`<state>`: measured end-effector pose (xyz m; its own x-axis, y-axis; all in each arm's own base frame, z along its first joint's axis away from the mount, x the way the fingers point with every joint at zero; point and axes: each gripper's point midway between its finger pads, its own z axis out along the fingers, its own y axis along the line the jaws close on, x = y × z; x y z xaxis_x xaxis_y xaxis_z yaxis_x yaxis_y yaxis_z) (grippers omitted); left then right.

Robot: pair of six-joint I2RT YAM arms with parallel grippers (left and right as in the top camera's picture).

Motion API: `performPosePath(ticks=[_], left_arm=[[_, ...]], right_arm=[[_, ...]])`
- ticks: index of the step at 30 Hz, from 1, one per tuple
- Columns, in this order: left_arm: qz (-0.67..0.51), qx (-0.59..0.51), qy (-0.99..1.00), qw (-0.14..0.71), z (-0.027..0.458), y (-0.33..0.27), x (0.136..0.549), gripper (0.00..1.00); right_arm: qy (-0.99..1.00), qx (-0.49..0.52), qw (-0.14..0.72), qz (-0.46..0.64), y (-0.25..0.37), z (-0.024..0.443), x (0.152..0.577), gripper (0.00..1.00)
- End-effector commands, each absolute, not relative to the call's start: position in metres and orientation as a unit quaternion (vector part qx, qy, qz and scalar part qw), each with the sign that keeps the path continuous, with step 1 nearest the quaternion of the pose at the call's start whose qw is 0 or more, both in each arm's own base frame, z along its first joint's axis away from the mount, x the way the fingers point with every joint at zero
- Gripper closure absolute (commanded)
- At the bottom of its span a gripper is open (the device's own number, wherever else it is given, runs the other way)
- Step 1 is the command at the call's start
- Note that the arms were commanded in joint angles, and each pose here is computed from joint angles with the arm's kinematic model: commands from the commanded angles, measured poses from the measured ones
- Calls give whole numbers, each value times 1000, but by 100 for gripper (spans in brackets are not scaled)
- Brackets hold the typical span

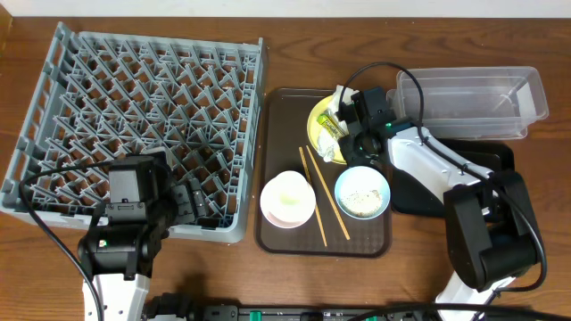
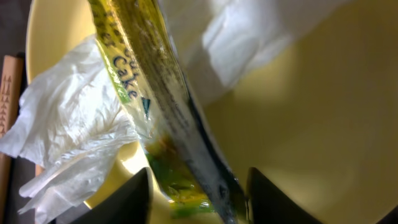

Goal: Sort waste into correct bins and load items into the dishwasher
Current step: 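Reach the right gripper to the yellow plate and grasp the snack wrapper, then carry the wrapper with the right gripper and drop it into the clear bin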

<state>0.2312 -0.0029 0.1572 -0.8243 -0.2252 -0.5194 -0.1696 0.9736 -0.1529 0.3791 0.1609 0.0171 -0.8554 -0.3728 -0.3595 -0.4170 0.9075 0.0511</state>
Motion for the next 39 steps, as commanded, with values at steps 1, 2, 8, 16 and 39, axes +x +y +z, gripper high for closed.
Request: performPosePath(ticks=[1, 2, 8, 16, 39], left_arm=[[-57, -107, 950, 288, 166, -4, 235, 12], [-57, -107, 950, 288, 166, -4, 235, 12], [-57, -107, 950, 288, 166, -4, 235, 12], [-57, -107, 950, 288, 166, -4, 235, 12], [-57, -107, 950, 288, 166, -4, 235, 12]], right_arm=[[963, -202, 168, 61, 163, 13, 379, 74], [963, -202, 169, 61, 163, 14, 379, 78], [965, -160, 196, 71, 160, 36, 387, 99], [942, 36, 327, 60, 91, 132, 424, 99], [907, 51, 386, 162, 108, 166, 450, 45]])
